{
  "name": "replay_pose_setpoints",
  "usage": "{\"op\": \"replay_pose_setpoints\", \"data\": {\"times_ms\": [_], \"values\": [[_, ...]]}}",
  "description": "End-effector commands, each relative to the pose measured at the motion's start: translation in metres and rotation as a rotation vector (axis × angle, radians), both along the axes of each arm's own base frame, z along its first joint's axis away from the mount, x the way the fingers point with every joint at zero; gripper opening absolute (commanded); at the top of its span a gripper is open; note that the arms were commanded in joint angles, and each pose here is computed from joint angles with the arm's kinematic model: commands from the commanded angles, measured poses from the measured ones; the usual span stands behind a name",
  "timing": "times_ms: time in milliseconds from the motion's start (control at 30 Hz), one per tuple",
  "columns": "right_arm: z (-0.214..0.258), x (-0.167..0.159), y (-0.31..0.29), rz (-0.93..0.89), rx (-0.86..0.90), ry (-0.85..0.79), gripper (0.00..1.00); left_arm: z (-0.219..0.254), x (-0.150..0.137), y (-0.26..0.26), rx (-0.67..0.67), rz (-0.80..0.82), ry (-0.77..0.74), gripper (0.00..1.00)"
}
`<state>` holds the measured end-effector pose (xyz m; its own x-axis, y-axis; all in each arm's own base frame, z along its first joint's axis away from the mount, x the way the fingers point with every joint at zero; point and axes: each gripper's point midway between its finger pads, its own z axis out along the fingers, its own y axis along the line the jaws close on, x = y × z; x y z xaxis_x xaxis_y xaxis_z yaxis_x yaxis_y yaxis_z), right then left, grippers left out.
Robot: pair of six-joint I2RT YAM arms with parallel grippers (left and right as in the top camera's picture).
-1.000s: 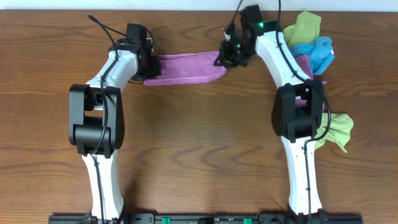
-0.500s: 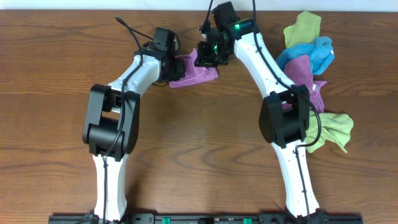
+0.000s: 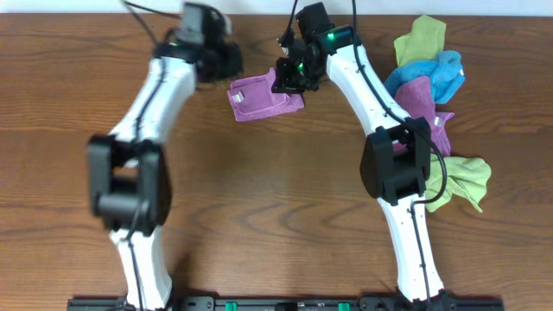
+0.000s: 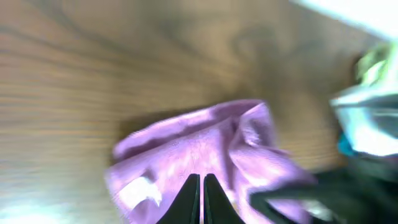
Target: Fold the cloth
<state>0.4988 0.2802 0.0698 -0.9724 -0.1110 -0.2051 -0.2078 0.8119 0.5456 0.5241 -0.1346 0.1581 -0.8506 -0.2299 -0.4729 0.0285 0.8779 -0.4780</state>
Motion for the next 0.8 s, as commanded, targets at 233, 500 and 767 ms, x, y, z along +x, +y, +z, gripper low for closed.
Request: {"op": "replay_pose_setpoints", "data": {"times_ms": [233,500,767], "values": [[0.021,0.018,0.007,0.012,-0.153,-0.21,0.01,0.107,-0.088,0.095,0.163,0.107,-0.01,0.06],[0.019,0.019,0.025,0.033,-0.149,-0.251,0.01,0.122,-0.107,0.097,0.177,0.093,-0.021,0.06],[0.025,0.0,0.068,0.117,-0.06,-0.261,0.62,0.126,-0.105,0.097,0.176,0.094,-0.04,0.06]]}}
